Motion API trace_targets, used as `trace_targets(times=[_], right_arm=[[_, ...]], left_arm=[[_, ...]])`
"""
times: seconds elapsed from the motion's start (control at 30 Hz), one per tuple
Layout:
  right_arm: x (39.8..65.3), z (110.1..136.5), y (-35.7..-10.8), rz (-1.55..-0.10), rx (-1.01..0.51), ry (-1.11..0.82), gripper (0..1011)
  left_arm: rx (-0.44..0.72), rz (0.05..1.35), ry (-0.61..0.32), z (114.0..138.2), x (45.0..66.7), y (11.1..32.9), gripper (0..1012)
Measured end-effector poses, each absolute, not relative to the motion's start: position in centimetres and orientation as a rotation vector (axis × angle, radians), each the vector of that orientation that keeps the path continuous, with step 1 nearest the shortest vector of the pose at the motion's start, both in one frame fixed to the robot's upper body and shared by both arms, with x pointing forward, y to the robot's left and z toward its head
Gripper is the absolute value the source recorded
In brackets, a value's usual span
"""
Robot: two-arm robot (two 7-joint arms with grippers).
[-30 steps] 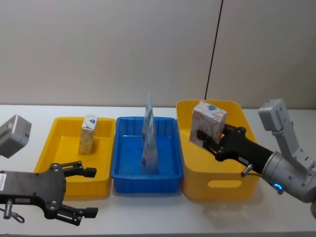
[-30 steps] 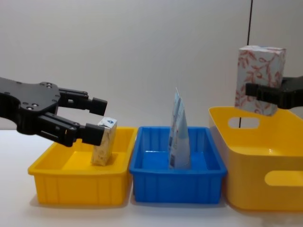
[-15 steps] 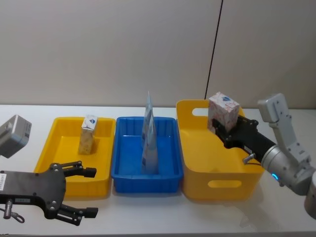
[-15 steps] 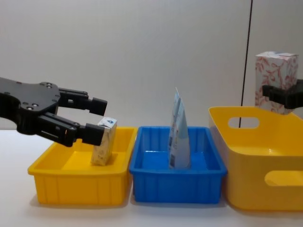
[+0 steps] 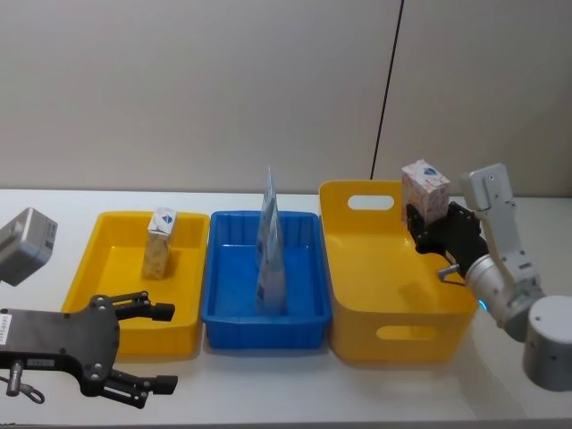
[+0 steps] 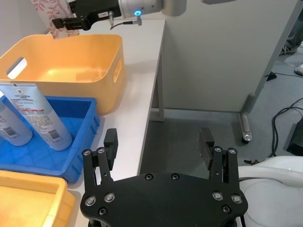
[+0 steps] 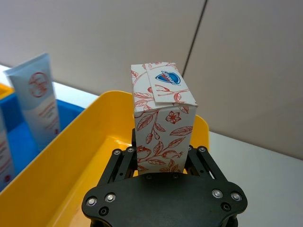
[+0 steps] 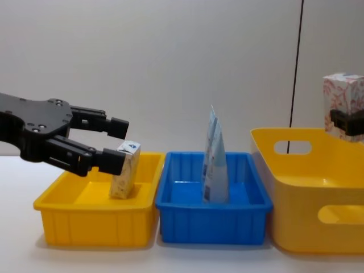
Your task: Bimanual collaborative sorting of washing and personal care products
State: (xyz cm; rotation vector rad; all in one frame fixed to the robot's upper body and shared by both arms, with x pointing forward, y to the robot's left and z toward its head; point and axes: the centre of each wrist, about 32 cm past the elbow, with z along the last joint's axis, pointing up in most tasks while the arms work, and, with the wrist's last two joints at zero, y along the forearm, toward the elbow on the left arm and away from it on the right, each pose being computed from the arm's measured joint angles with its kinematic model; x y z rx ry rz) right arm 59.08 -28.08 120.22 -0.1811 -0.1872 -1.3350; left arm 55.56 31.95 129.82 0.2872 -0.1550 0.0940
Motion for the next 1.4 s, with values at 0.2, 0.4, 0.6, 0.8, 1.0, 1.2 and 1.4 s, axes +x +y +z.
trace_targets(times=[0.2,0.4,0.6,0.8,1.0,1.2,1.4], right_arm=[[60.3,119.5,-27.1,-1.424,-0.195,-0.169,363],[61.9,118.8,-25.6,-1.516,-0.200,-0.142,363],[63.0,118.4,-24.1,-1.567,-0.194,-0.117,363],[63.6,118.4,-23.0,-1.593,-0.180,-0.102,363],[64.0,118.5,-22.3,-1.607,-0.163,-0.087,363],[64.3,118.8,-21.8,-1.610,-0.141,-0.065,363],[64.5,119.1,-21.8,-1.580,-0.111,-0.043,363]], left_arm=[[0.287,0.094,-0.155,129.8,55.6,31.9,1001],[0.287,0.094,-0.155,129.8,55.6,31.9,1001],[0.287,0.094,-0.155,129.8,55.6,32.0,1001],[0.287,0.094,-0.155,129.8,55.6,31.9,1001],[0.287,0.094,-0.155,129.8,55.6,31.9,1001],[0.287,0.094,-0.155,129.8,55.6,31.9,1001],[0.287,0.094,-0.155,129.8,55.6,31.9,1001]])
